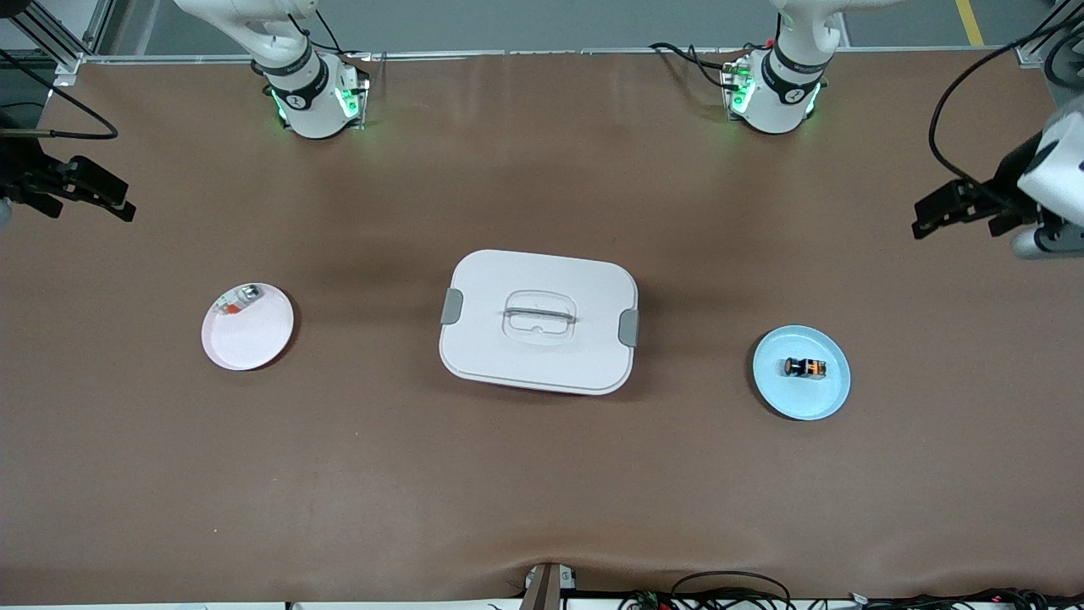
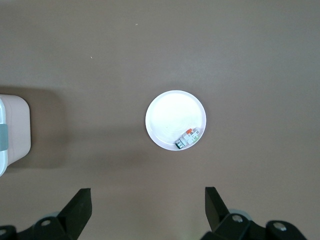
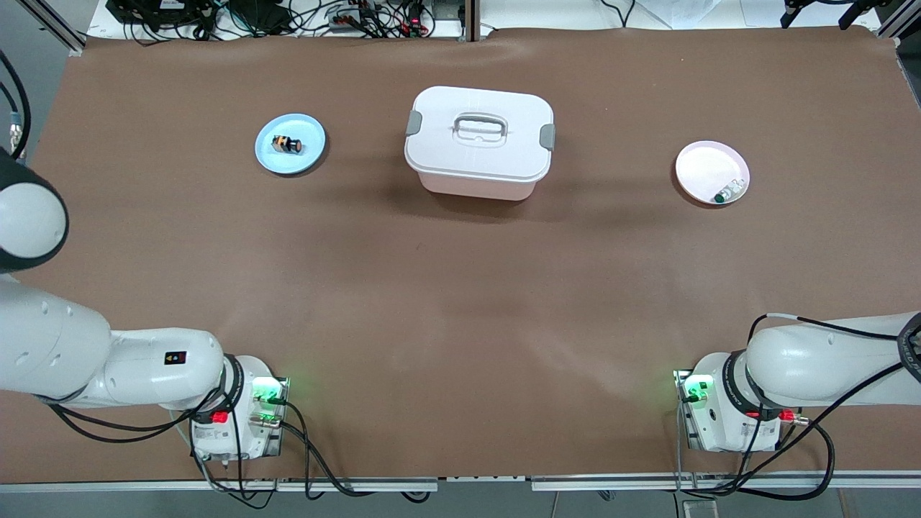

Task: Transfer orange switch to right arm and place
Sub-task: 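Move the left gripper toward the light-blue plate, then lower the left gripper over the orange switch on the blue plate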

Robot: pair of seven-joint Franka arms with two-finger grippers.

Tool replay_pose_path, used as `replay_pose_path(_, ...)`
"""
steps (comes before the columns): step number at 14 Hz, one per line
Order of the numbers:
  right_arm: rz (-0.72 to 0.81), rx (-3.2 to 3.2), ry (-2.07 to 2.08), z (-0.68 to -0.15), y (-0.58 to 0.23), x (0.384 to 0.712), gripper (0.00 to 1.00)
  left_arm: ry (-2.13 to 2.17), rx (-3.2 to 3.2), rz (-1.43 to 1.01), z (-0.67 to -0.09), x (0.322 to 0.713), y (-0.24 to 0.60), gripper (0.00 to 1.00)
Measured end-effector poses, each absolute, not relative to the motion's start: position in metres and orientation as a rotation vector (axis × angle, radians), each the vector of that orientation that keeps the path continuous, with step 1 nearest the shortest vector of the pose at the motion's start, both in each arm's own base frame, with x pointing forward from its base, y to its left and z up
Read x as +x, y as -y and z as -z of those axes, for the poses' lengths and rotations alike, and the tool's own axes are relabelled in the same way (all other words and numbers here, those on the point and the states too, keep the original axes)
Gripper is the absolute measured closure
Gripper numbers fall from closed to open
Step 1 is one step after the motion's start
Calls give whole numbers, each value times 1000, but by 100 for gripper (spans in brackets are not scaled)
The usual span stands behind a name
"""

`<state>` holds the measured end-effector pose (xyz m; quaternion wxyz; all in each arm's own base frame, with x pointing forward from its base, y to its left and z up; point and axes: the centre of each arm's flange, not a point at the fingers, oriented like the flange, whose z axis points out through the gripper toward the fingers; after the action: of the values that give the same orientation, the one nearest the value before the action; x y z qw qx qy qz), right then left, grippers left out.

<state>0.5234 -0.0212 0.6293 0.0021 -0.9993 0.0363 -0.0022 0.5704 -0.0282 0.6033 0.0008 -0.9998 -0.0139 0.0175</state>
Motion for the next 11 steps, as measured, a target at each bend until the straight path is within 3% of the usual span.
replay_pose_path(5,8,-3135,-114,-630,21,523,0,43,-3147,-129,-539,603,19,0)
replay_pose_path(11,8,-3135,-114,-630,21,523,0,-22,-3158,-48,-464,618,17,0)
